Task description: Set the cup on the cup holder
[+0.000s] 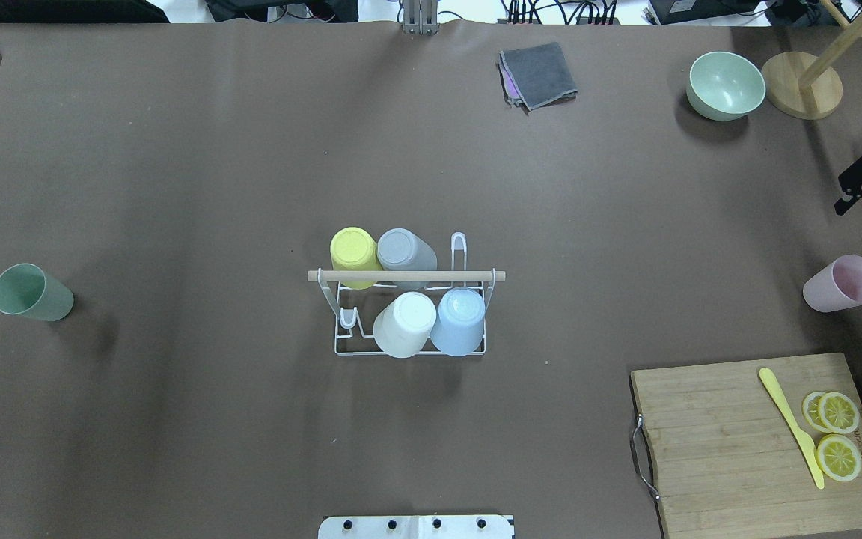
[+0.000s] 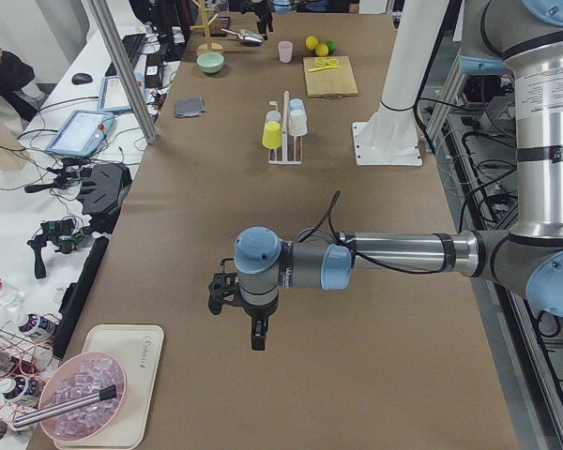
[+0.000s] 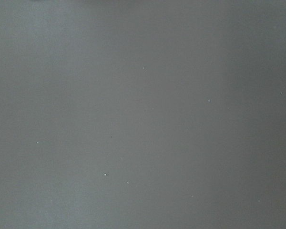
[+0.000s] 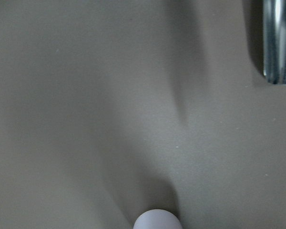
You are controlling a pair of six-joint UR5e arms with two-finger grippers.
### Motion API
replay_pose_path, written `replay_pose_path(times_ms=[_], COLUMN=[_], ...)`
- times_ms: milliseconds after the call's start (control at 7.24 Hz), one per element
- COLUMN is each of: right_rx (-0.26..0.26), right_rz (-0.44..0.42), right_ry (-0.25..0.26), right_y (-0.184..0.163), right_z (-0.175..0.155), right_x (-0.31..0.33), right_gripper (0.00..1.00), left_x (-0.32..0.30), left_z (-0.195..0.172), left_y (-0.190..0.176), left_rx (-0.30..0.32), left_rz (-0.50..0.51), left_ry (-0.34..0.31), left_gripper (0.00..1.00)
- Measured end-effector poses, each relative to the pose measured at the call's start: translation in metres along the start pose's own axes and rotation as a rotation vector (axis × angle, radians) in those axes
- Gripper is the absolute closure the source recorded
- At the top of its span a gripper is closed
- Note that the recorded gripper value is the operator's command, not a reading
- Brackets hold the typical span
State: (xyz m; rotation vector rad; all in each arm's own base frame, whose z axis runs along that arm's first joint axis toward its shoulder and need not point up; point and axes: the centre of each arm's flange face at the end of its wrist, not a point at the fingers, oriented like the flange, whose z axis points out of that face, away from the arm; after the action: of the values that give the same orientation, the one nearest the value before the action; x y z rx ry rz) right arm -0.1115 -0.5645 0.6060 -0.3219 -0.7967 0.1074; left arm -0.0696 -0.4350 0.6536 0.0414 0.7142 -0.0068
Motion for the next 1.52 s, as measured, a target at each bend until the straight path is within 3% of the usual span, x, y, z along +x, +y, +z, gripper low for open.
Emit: replay_pose_path(times_ms=[414,690,1519], right_rx=[-0.049,-0.083,-0.172], right_rz=[-0.134,-0.206,-0.204], right_ry=[0.031,0.043,0.066], right_y=[0.001,0.000,-0.020], right_z=[0.031,0.048,0.042], right_x=[-0.030,-0.026,-0.028], right_gripper=[0.01,0.01,0.03], left_x=[0.006,0.026,0.188], left_z=[-0.005,-0.021,0.003], left_y=[-0.010,-0.043,-0.155], left_rx=[-0.002,-0.026,-0.197], left_rz=[-0.001,-0.015,0.061], left_ry=[0.002,0.017,0.018], left_gripper=[0.02,0.02,0.02])
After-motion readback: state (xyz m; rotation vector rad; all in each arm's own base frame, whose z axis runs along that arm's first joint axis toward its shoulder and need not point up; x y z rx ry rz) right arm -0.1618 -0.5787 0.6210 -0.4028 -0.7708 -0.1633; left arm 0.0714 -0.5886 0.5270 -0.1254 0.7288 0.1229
